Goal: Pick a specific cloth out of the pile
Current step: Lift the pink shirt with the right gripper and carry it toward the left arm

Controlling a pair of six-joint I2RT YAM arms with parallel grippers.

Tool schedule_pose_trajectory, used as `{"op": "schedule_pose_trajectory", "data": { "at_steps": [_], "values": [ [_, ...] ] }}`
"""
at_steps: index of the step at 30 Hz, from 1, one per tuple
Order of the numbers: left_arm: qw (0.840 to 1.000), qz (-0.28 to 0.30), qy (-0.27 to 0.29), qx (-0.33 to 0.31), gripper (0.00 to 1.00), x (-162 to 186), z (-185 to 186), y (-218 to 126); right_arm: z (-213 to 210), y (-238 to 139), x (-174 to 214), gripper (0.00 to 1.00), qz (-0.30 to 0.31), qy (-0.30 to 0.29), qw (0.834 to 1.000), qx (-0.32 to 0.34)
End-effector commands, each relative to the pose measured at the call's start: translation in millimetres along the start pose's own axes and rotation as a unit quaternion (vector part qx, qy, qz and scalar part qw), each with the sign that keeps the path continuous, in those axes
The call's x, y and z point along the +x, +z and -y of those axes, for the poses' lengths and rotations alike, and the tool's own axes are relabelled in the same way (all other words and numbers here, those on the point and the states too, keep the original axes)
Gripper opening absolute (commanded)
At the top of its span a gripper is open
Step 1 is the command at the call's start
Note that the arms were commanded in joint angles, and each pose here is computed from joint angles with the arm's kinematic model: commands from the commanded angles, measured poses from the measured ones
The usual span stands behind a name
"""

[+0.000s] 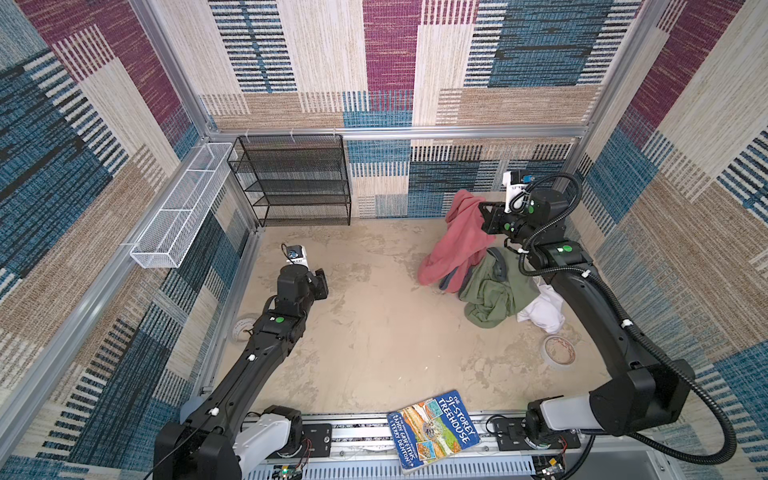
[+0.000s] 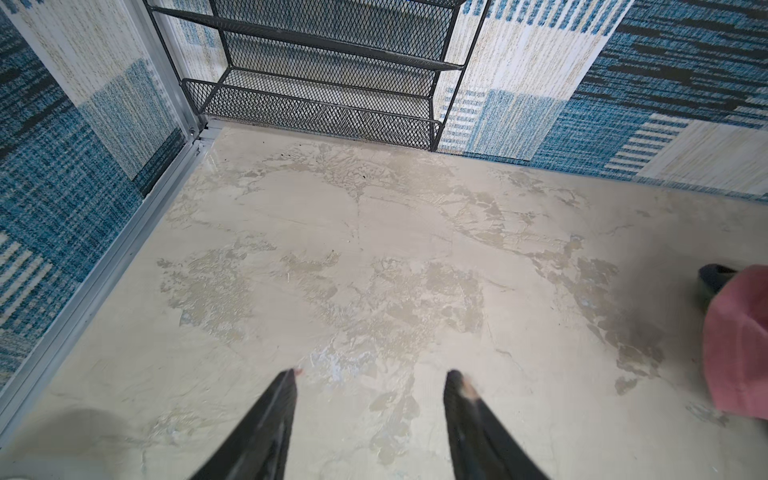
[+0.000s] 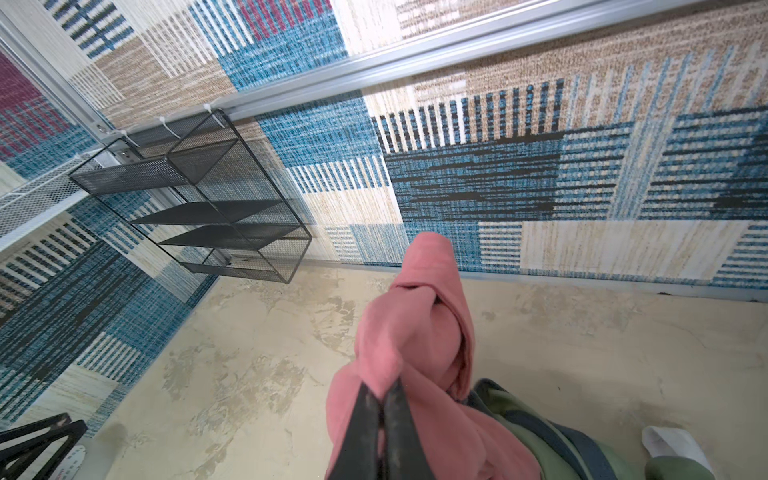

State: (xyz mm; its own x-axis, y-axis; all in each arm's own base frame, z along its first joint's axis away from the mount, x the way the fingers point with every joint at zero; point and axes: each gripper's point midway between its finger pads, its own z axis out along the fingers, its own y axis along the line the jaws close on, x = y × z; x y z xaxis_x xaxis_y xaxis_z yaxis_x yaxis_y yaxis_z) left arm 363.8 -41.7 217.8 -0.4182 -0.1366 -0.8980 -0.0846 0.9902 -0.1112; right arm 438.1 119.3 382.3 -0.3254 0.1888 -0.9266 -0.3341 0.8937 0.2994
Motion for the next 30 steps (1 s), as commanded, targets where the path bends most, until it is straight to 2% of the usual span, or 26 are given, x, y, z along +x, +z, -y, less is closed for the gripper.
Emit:
{"op": "schedule_pose_trajectory", "data": {
  "at_steps": [1, 7, 17, 30],
  "values": [
    [1.0, 0.006, -0.005, 0.003, 0.6, -6.3, 1.5, -2.5, -17.0, -3.7, -20.4, 0.0, 0.023, -0.006, 0.999, -0.035],
    [1.0, 0.008, -0.013, -0.003, 0.6, -12.6, -0.3, -6.1, -34.7, -7.8, -33.2, 0.0, 0.026, -0.016, 0.997, -0.076],
    [0.999, -0.002, -0.023, -0.03, 0.59, -23.4, -8.3, -16.3, -68.8, -0.2, -32.8, 0.0, 0.012, -0.042, 0.992, -0.117],
    [0.997, -0.019, -0.043, -0.056, 0.59, -27.4, -19.3, -36.2, -153.0, 6.1, -43.4, 0.0, 0.014, -0.085, 0.975, -0.205]
  ]
}}
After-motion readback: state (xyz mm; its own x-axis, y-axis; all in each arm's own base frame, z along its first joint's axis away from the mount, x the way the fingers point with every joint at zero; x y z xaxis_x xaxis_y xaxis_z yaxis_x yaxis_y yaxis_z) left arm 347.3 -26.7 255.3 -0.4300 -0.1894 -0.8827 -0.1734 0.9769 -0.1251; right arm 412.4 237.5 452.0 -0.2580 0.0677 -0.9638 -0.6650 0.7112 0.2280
